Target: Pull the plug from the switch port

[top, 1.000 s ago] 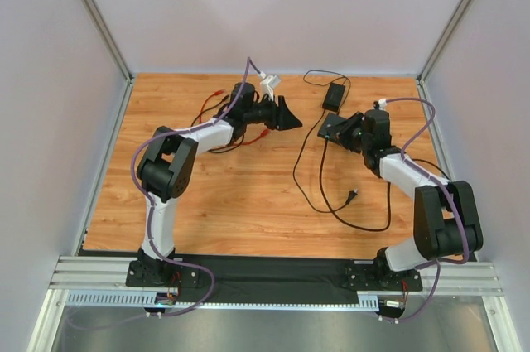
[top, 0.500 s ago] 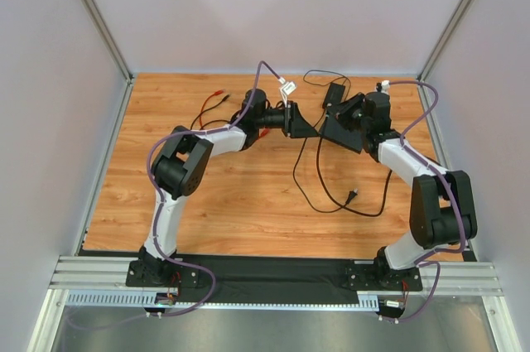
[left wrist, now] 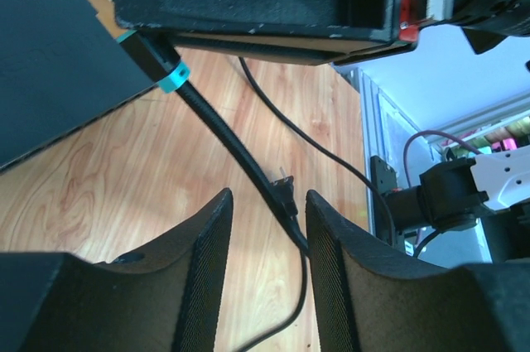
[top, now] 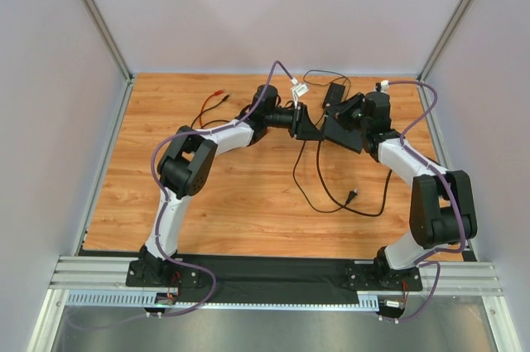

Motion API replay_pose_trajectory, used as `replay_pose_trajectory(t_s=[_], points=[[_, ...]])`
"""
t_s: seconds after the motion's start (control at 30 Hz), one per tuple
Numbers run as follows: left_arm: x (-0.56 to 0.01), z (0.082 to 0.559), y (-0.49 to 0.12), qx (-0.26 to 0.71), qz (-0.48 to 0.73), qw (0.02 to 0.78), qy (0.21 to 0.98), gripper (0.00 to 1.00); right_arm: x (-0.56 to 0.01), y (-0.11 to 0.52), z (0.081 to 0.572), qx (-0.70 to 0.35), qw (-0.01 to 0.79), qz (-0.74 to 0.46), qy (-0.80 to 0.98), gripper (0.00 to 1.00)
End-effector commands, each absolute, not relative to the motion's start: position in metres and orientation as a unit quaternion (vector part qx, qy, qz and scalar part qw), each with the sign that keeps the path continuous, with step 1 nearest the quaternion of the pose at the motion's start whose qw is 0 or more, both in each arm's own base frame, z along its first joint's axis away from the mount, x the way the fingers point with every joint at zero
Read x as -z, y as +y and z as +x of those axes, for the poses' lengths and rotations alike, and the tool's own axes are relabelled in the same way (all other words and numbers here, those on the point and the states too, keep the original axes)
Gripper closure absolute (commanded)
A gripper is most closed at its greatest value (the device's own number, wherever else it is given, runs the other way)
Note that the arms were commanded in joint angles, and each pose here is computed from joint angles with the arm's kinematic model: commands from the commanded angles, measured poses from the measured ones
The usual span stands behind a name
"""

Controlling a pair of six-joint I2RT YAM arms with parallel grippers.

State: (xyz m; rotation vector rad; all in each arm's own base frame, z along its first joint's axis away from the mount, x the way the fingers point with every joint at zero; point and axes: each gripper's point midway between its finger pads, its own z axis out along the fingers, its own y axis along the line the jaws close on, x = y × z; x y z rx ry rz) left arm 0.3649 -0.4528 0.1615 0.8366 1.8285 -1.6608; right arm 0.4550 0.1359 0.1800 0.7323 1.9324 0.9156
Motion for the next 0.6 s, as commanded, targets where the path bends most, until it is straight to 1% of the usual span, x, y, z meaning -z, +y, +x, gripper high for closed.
replay_pose_trajectory(t_s=[0.0, 0.1, 0.17, 0.23, 0.27, 0.33, 0.4, 0.47, 0.5, 0.53, 0.57], points=[[-0.1629, 0.3676, -0.4507, 0.600, 0.335, 0.268, 0.675, 0.52, -0.2198, 0.1380, 0.4601, -0.388, 0.466, 0.267, 0.749, 1.00], [-0.1597, 0.3701, -0.4491, 0.587, 0.340, 0.276, 0.681, 0.52, -0.2221, 0.1372, 0.4580, -0.389, 0.469, 0.267, 0.747, 1.00], [-0.1603, 0.3703, -0.4495, 0.587, 0.343, 0.275, 0.680, 0.55, -0.2222, 0.1370, 0.4584, -0.390, 0.468, 0.267, 0.747, 1.00], [-0.1609, 0.3716, -0.4493, 0.587, 0.343, 0.277, 0.679, 0.61, -0.2244, 0.1394, 0.4585, -0.396, 0.466, 0.263, 0.746, 1.00], [-0.1603, 0.3713, -0.4493, 0.587, 0.342, 0.275, 0.680, 0.67, -0.2242, 0.1419, 0.4583, -0.399, 0.464, 0.261, 0.746, 1.00], [-0.1618, 0.3734, -0.4483, 0.590, 0.337, 0.274, 0.681, 0.76, -0.2236, 0.1431, 0.4581, -0.402, 0.463, 0.258, 0.747, 0.99], [-0.1636, 0.3729, -0.4482, 0.594, 0.338, 0.273, 0.677, 0.78, -0.2219, 0.1422, 0.4579, -0.398, 0.464, 0.256, 0.749, 0.99], [-0.1643, 0.3725, -0.4478, 0.597, 0.337, 0.270, 0.676, 0.84, -0.2199, 0.1428, 0.4569, -0.397, 0.463, 0.253, 0.751, 0.98], [-0.1644, 0.3729, -0.4470, 0.596, 0.336, 0.270, 0.677, 0.87, -0.2190, 0.1422, 0.4567, -0.396, 0.463, 0.252, 0.752, 0.93], [-0.1628, 0.3751, -0.4449, 0.593, 0.335, 0.271, 0.680, 0.95, -0.2173, 0.1432, 0.4556, -0.394, 0.460, 0.250, 0.755, 0.89], [-0.1656, 0.3767, -0.4427, 0.592, 0.335, 0.275, 0.680, 1.00, -0.2187, 0.1429, 0.4558, -0.393, 0.459, 0.248, 0.757, 0.83]])
